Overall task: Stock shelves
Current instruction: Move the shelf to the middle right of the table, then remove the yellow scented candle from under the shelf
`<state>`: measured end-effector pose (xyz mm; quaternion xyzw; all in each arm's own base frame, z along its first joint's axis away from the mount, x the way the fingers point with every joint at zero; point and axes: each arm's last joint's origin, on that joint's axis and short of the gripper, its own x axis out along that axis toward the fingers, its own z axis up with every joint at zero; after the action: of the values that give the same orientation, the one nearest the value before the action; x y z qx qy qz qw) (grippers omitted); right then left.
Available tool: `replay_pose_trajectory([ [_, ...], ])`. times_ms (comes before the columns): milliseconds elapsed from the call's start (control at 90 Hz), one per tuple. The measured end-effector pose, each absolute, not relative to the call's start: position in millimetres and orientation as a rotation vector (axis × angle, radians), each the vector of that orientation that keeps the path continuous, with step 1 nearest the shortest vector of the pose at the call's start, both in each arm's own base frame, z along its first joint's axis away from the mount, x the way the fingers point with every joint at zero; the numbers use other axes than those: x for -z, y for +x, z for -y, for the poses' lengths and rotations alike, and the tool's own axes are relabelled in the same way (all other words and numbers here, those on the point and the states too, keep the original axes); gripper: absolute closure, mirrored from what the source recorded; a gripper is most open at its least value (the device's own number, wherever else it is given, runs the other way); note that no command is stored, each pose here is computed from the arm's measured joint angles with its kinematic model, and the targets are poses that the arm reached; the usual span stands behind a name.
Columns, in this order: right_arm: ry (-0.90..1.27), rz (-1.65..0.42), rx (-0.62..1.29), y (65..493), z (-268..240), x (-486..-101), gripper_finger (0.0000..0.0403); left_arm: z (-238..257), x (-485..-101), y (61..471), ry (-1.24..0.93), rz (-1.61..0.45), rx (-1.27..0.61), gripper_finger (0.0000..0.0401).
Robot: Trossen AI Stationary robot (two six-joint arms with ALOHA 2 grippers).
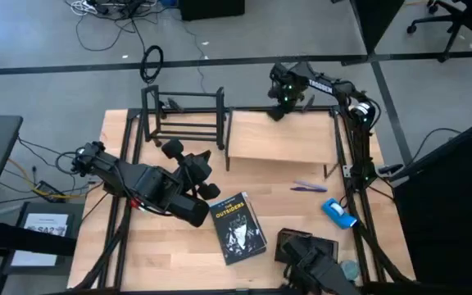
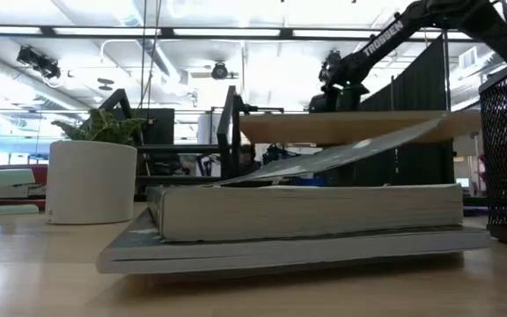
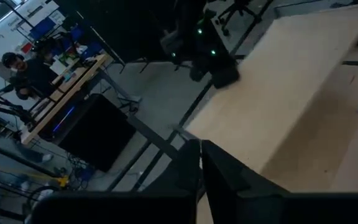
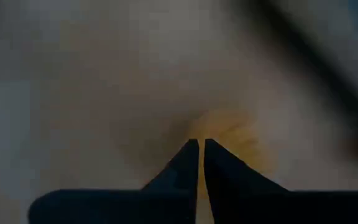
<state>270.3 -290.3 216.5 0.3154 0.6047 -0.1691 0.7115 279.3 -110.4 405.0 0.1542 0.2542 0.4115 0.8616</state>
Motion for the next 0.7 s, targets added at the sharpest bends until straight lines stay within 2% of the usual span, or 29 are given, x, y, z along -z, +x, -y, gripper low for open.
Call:
replay_pose_trajectory([
  [156,0.61,-1.234,0.404,272.4,286.5,-242.8,0.0403,110.5,-405.1,279.4,0.322,-0.533,-0.863,0.0401],
  [278,0.571,-1.14,0.559,271.2,299.9,-250.8,0.0403,110.5,-405.0,279.5,0.321,-0.533,-0.862,0.0401],
  [456,0.618,-1.178,0.746,266.5,321.2,-223.8,0.0403,110.8,-405.2,279.9,0.315,-0.529,-0.861,0.0401],
  [700,0.632,-1.319,0.785,265.6,326.6,-191.7,0.0403,110.8,-405.1,280.0,0.313,-0.531,-0.859,0.0401],
])
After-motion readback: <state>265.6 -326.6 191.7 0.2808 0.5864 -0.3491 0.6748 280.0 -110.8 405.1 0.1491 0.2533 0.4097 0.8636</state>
